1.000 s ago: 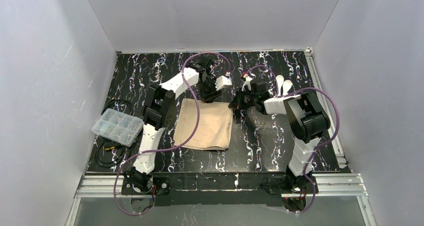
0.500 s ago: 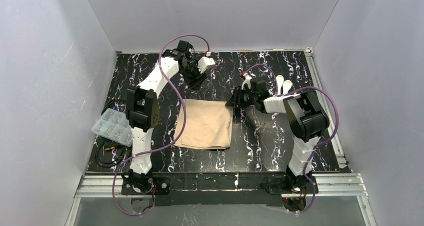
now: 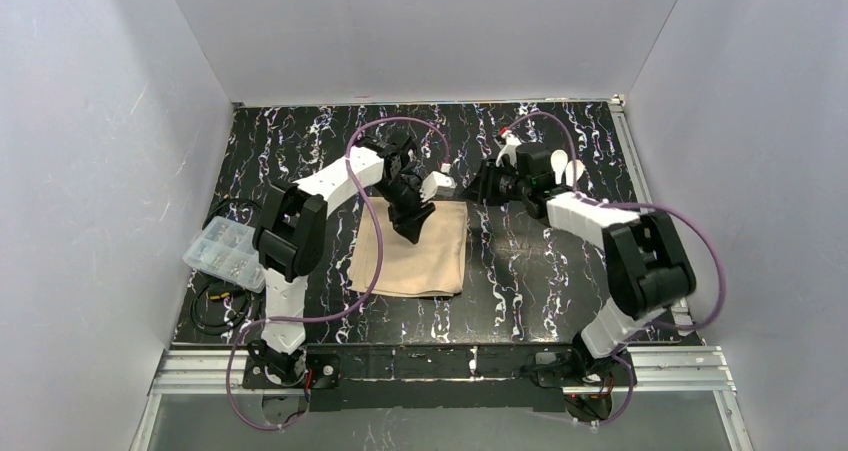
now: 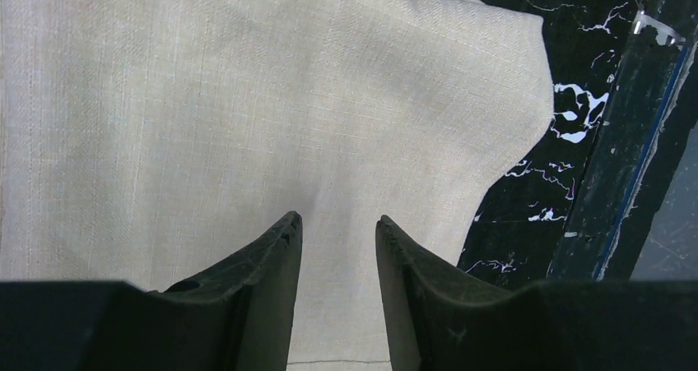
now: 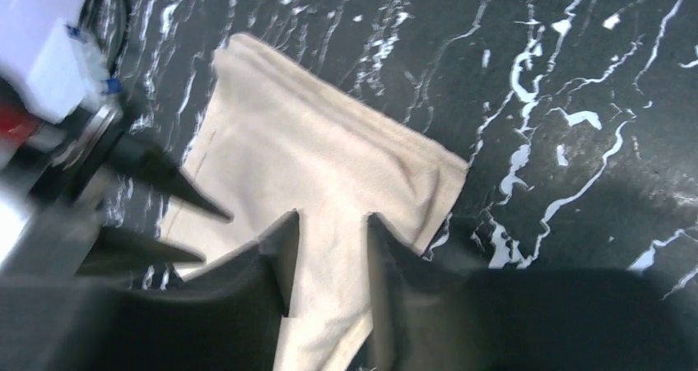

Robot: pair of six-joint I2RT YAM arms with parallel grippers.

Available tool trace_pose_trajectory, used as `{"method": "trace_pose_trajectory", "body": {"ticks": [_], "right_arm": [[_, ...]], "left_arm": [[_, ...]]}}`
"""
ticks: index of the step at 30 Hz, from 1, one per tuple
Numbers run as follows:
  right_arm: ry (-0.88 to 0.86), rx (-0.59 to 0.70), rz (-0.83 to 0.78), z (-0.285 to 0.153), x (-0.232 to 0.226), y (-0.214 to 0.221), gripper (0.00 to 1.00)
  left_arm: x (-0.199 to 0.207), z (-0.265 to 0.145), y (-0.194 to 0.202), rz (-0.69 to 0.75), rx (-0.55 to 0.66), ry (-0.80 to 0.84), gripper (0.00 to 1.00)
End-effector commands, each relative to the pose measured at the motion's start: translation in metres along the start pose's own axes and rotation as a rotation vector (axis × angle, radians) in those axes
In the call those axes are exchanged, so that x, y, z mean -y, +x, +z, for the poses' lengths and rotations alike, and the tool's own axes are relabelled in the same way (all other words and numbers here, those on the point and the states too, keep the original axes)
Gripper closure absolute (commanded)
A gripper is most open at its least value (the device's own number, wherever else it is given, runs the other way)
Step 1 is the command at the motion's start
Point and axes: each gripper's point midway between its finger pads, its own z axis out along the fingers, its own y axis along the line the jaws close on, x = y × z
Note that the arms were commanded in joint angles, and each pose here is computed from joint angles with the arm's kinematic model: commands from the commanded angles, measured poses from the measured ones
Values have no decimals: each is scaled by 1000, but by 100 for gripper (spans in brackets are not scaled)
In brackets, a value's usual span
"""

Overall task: Fold the napkin into a case and place the utensils inside
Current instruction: Smooth out the lower triangle-folded napkin at the center of the board.

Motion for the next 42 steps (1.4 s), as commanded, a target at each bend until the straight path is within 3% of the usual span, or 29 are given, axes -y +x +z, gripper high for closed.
{"method": "trace_pose_trajectory", "body": {"ticks": [1, 2, 3, 10, 14, 26, 42], "right_arm": [[-87, 3, 14, -34, -29, 10, 78], [-121, -13, 38, -39, -35, 20, 93], [-171, -36, 54, -42, -45, 31, 99], [-462, -161, 105, -54, -112, 98, 99], [-512, -263, 123, -51, -123, 131, 99], [-253, -477, 267, -42, -61, 212, 99], [-284, -446, 307, -54, -60, 222, 99]], "left_arm": [[-8, -6, 1, -98, 16, -13, 65], [-15, -7, -2, -130, 25, -20, 65], [-21, -8, -4, -159, 36, -23, 66], [-56, -5, -14, -220, 32, -58, 67], [-74, 4, -3, -243, -21, -87, 68], [-95, 13, 18, -256, -121, -142, 70], [-98, 3, 12, -282, -112, -129, 72]]}}
